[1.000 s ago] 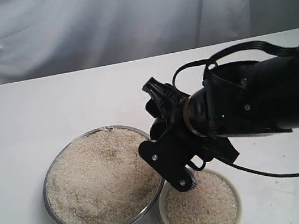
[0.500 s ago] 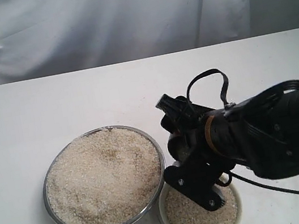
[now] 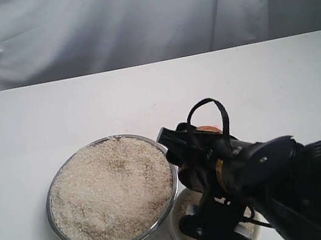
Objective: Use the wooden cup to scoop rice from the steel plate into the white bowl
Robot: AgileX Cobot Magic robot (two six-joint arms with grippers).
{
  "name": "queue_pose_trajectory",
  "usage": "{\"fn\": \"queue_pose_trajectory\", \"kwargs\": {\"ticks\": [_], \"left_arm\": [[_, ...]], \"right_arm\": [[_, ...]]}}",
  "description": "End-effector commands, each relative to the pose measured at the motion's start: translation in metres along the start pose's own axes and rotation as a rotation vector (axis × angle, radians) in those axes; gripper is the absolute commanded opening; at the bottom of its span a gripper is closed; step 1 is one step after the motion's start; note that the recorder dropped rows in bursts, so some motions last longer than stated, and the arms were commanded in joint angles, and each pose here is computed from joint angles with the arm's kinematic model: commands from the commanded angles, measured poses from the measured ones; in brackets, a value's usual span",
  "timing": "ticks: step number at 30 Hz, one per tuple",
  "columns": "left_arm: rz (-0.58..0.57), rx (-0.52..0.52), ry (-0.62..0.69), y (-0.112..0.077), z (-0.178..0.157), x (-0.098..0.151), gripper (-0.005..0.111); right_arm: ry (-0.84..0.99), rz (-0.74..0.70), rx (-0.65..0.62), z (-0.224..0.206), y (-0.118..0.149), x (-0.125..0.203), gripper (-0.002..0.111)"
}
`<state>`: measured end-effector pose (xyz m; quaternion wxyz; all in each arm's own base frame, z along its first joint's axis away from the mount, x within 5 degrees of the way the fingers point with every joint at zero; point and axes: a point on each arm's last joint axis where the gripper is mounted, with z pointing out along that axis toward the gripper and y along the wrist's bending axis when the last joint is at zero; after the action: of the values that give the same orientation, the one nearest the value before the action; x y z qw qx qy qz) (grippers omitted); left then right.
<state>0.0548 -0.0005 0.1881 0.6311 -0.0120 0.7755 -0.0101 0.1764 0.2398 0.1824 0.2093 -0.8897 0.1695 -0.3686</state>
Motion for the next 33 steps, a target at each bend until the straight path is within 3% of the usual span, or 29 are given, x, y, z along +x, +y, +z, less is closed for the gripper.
{"fn": "queue_pose_trajectory", "kwargs": {"ticks": [1,26,33], "left_arm": [[-0.004,0.002,-0.007,0.000,0.000,0.001,0.000],[-0.004,0.002,-0.007,0.000,0.000,0.001,0.000],[-0.004,0.002,-0.007,0.000,0.000,0.001,0.000]], "right_arm": [[0.035,-0.083,0.002,-0.002,0.009,-0.001,0.000],[0.193,-0.263,0.095,-0.011,-0.005,-0.005,0.000],[0.211,-0.295,0.063,-0.011,0.012,-0.010,0.000]]}}
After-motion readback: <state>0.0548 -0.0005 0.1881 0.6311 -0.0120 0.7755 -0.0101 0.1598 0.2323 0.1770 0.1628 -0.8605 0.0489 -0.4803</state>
